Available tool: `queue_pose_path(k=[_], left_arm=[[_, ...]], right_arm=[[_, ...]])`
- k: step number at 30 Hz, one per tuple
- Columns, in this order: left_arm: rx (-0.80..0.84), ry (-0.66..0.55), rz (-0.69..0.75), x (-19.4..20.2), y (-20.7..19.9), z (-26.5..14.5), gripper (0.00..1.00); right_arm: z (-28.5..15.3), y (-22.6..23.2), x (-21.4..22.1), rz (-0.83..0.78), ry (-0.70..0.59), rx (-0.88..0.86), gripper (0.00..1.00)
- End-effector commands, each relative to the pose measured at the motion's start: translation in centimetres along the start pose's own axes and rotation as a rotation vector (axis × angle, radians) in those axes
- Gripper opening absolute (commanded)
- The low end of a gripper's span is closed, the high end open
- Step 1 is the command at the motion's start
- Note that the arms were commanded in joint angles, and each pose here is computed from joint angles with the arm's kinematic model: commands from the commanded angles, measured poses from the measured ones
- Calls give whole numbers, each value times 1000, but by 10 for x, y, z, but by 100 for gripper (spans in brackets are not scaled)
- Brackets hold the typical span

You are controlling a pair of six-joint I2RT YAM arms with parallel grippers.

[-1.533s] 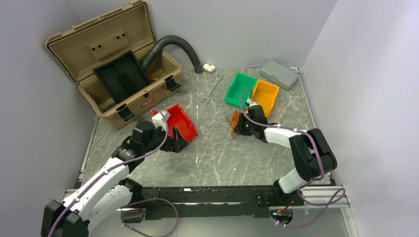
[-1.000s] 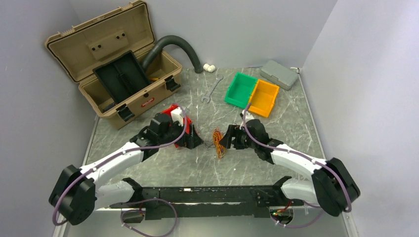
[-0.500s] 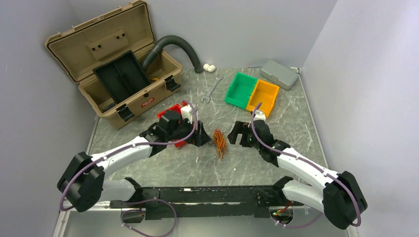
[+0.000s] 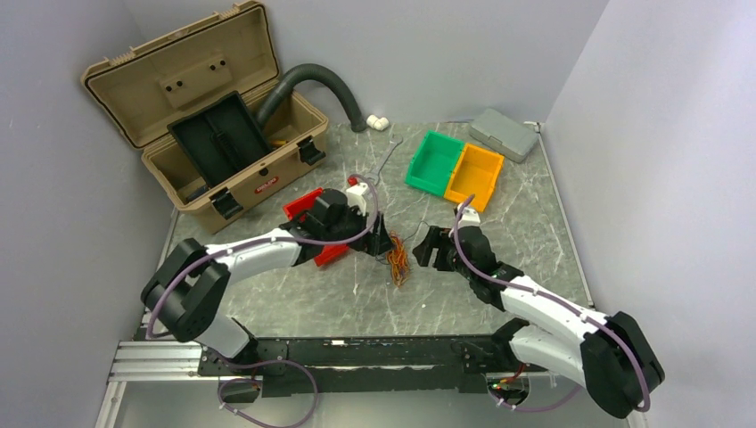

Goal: Untangle the cables

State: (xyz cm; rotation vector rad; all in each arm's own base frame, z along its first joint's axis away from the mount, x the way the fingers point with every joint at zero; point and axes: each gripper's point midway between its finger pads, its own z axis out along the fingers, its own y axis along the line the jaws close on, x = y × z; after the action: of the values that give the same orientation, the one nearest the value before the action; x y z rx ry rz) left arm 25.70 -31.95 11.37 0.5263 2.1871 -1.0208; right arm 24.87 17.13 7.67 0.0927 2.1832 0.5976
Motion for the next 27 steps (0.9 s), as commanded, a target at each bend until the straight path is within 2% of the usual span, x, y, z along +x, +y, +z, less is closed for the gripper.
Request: queue_pose_path(k=[1, 7, 9, 14, 19, 22, 24, 27], left_arm=[[52, -30, 10, -23, -12, 19, 89], [7, 35, -41, -7, 4, 37, 79], [5, 50, -53, 0, 6, 41, 78], [2, 81, -89, 14, 11, 52, 77], [5, 105, -124, 22, 16, 65, 71], [-12, 118, -129, 26, 22, 69, 60], [-9, 123, -127, 28, 23, 72, 49], [-13, 127, -118, 28, 24, 74, 18]], right_arm=[[7, 34, -10, -12, -8, -163, 74], [23, 49, 8, -4, 90, -230, 63], [27, 53, 15, -11, 123, -260, 54], [39, 54, 32, -27, 205, -276, 41], [41, 55, 35, -25, 210, -289, 18], [41, 55, 32, -30, 206, -277, 2], [42, 52, 29, -32, 206, -253, 0], [40, 42, 25, -26, 189, -189, 0]])
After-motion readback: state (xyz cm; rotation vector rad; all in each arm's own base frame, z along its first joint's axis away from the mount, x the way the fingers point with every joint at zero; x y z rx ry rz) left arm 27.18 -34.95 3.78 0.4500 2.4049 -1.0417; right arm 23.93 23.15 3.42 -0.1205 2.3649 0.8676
